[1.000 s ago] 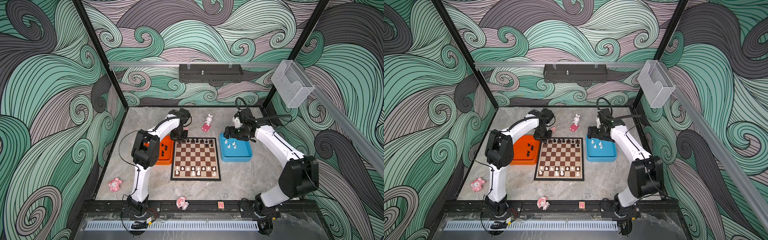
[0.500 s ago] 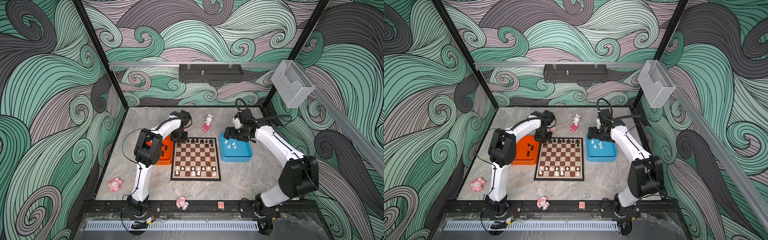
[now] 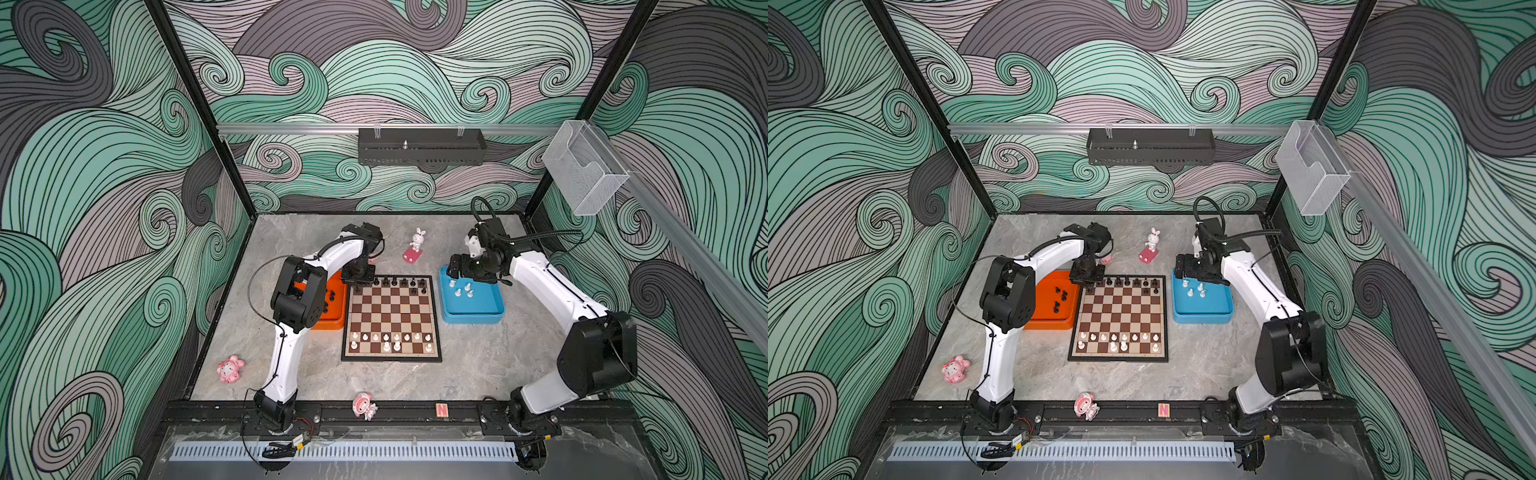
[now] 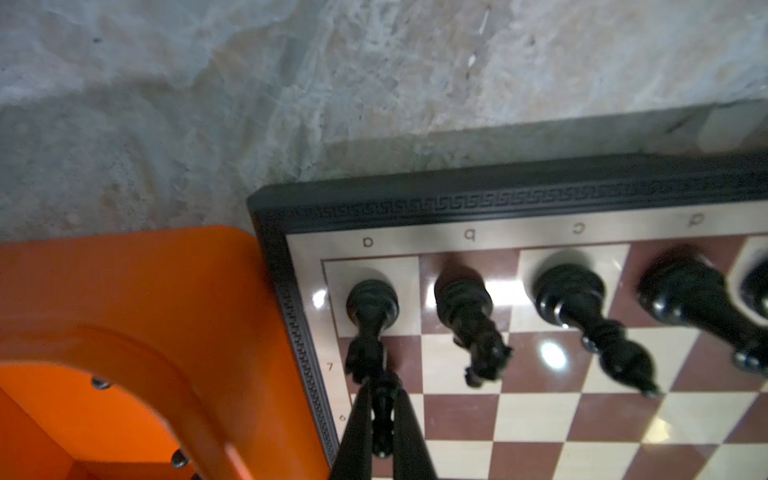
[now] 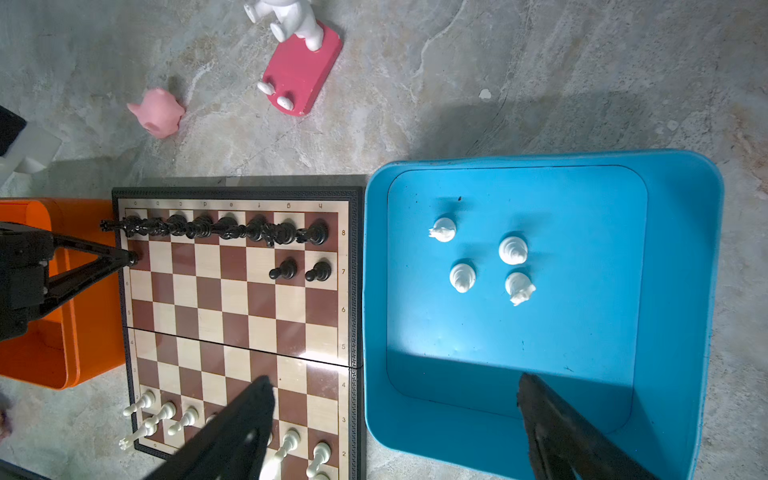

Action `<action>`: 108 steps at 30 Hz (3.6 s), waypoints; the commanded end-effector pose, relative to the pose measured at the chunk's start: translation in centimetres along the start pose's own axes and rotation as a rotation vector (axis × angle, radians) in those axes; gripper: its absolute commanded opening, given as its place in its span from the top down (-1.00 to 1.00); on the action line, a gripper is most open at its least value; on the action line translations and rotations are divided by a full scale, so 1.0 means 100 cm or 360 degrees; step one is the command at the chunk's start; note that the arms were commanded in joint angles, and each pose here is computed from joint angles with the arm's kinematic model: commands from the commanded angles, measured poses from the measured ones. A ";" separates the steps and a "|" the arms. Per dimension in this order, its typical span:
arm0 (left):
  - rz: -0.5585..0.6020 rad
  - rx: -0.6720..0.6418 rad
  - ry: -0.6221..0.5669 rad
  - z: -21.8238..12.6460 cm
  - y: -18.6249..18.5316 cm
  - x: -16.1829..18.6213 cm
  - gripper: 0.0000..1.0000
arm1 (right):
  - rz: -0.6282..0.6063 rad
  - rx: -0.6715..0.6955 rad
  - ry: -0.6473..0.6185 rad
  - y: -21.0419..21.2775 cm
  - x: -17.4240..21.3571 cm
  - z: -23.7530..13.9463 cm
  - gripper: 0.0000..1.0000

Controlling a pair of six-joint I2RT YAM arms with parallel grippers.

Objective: Set up the chess pieces on the board
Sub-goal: 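Align the held black pawn above the corner square in front of the black rook, then lower the pawn onto the board and open the left gripper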

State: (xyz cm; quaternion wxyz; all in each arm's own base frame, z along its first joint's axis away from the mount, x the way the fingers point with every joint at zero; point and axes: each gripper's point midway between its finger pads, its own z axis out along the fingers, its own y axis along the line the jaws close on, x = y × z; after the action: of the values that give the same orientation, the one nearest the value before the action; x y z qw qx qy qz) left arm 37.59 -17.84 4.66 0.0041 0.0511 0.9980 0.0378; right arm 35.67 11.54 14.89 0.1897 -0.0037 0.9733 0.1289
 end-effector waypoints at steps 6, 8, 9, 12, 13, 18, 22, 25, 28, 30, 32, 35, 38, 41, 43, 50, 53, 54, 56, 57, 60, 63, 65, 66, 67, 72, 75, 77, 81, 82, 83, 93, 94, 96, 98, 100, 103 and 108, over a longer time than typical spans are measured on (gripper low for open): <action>-0.0018 -0.0042 0.0007 0.006 0.002 -0.005 0.87 | 0.0004 0.0007 0.0049 -0.005 0.005 0.010 -0.84; -0.0018 -0.0041 0.0004 0.006 0.002 -0.006 0.87 | 0.0006 0.0007 0.0052 -0.006 0.005 0.010 -0.84; -0.0018 -0.0039 0.0006 0.006 0.001 -0.006 0.86 | 0.0007 0.0009 0.0055 -0.006 0.005 0.010 -0.83; -0.0016 -0.0036 0.0003 0.006 0.001 -0.007 0.86 | 0.0007 0.0007 0.0060 -0.006 0.005 0.012 -0.84; -0.0018 -0.0034 0.0000 0.006 0.000 -0.008 0.86 | 0.0008 0.0006 0.0063 -0.006 0.006 0.012 -0.84; -0.0017 -0.0031 -0.0001 0.006 -0.001 -0.009 0.83 | 0.0007 0.0001 0.0067 -0.005 0.005 0.013 -0.84; -0.0016 -0.0034 0.0001 0.007 0.000 -0.010 0.81 | 0.0010 0.0000 0.0077 -0.006 0.005 0.015 -0.84; -0.0012 -0.0038 0.0010 0.008 0.000 -0.009 0.80 | 0.0011 -0.0002 0.0077 -0.005 0.005 0.016 -0.84; -0.0008 -0.0051 0.0019 0.009 0.002 -0.008 0.82 | 0.0010 -0.0004 0.0083 -0.005 0.005 0.017 -0.84; -0.0006 -0.0062 0.0026 0.009 0.003 -0.007 0.86 | 0.0012 -0.0008 0.0090 -0.005 0.006 0.018 -0.84; -0.0004 -0.0070 0.0033 0.009 0.004 -0.005 0.86 | 0.0016 -0.0008 0.0091 -0.005 0.006 0.018 -0.84; 0.0000 -0.0079 0.0030 0.008 0.006 -0.004 0.86 | 0.0014 -0.0011 0.0090 -0.004 0.005 0.018 -0.84; 0.0000 -0.0085 0.0032 0.009 0.007 -0.004 0.86 | 0.0016 -0.0015 0.0093 -0.004 0.006 0.018 -0.84; 0.0002 -0.0086 0.0040 0.009 0.007 -0.003 0.86 | 0.0015 -0.0015 0.0090 -0.004 0.006 0.017 -0.84; 0.0004 -0.0087 0.0051 0.010 0.007 -0.001 0.86 | 0.0012 -0.0015 0.0087 -0.004 0.006 0.017 -0.84; 0.0012 -0.0101 0.0069 0.012 0.009 0.003 0.86 | 0.0013 -0.0015 0.0091 -0.004 0.007 0.017 -0.84; 0.0011 -0.0106 0.0066 0.011 0.010 0.003 0.86 | 0.0011 -0.0017 0.0089 -0.004 0.007 0.017 -0.84; 0.0009 -0.0108 0.0066 0.011 0.010 0.003 0.86 | 0.0012 -0.0018 0.0089 -0.004 0.007 0.017 -0.84; 0.0011 -0.0111 0.0064 0.011 0.010 0.003 0.86 | 0.0013 -0.0016 0.0094 -0.004 0.008 0.017 -0.84; 0.0009 -0.0112 0.0063 0.010 0.011 0.003 0.86 | 0.0012 -0.0017 0.0093 -0.004 0.007 0.017 -0.84; 0.0009 -0.0113 0.0063 0.009 0.011 0.004 0.86 | 0.0013 -0.0019 0.0094 -0.004 0.008 0.017 -0.84; 0.0009 -0.0113 0.0063 0.008 0.011 0.004 0.86 | 0.0011 -0.0019 0.0094 -0.004 0.008 0.017 -0.84; 0.0010 -0.0112 0.0067 0.008 0.011 0.005 0.86 | 0.0010 -0.0019 0.0093 -0.004 0.008 0.017 -0.84; 0.0010 -0.0112 0.0072 0.008 0.011 0.006 0.87 | 0.0010 -0.0019 0.0094 -0.004 0.008 0.017 -0.84; 0.0009 -0.0112 0.0074 0.007 0.012 0.006 0.87 | 0.0010 -0.0018 0.0093 -0.004 0.008 0.017 -0.84; 0.0010 -0.0118 0.0077 0.004 0.013 0.008 0.90 | 0.0010 -0.0020 0.0097 -0.004 0.008 0.018 -0.84; 0.0009 -0.0119 0.0078 0.004 0.014 0.009 0.90 | 0.0012 -0.0024 0.0098 -0.004 0.008 0.018 -0.84; 0.0009 -0.0117 0.0079 0.004 0.013 0.009 0.90 | 0.0012 -0.0024 0.0096 -0.004 0.008 0.018 -0.84; 0.0007 -0.0098 0.0082 0.004 0.011 0.009 0.89 | 0.0008 -0.0024 0.0100 -0.004 0.008 0.018 -0.84; 0.0008 -0.0096 0.0086 0.005 0.011 0.009 0.88 | 0.0009 -0.0023 0.0102 -0.004 0.009 0.019 -0.84; 0.0005 -0.0094 0.0087 0.005 0.011 0.010 0.87 | 0.0008 -0.0022 0.0103 -0.004 0.009 0.019 -0.84; -0.0002 -0.0083 0.0099 0.004 0.010 0.013 0.53 | 0.0007 -0.0019 0.0106 -0.004 0.010 0.019 -0.84; -0.0004 -0.0082 0.0098 0.003 0.010 0.013 0.52 | 0.0006 -0.0019 0.0104 -0.004 0.009 0.019 -0.84; -0.0006 -0.0080 0.0092 0.001 0.011 0.013 0.45 | 0.0007 -0.0023 0.0105 -0.004 0.009 0.019 -0.84; -0.0009 -0.0076 0.0086 -0.002 0.011 0.013 0.40 | 0.0008 -0.0023 0.0104 -0.004 0.009 0.019 -0.84; -0.0010 -0.0071 0.0075 -0.005 0.011 0.013 0.39 | 0.0008 -0.0023 0.0105 -0.004 0.010 0.019 -0.84; -0.0012 -0.0063 0.0049 -0.012 0.011 0.011 0.38 | 0.0009 -0.0023 0.0103 -0.004 0.009 0.018 -0.84; -0.0006 -0.0035 0.0032 -0.017 0.008 0.010 0.37 | 0.0010 -0.0031 0.0098 -0.003 0.009 0.017 -0.84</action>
State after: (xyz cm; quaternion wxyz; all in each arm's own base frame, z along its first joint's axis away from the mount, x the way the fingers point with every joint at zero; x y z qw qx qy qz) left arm 36.91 -17.05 4.28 -0.0145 0.0522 0.9968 0.0586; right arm 35.77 11.83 13.13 0.1629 -0.0040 0.9773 0.1353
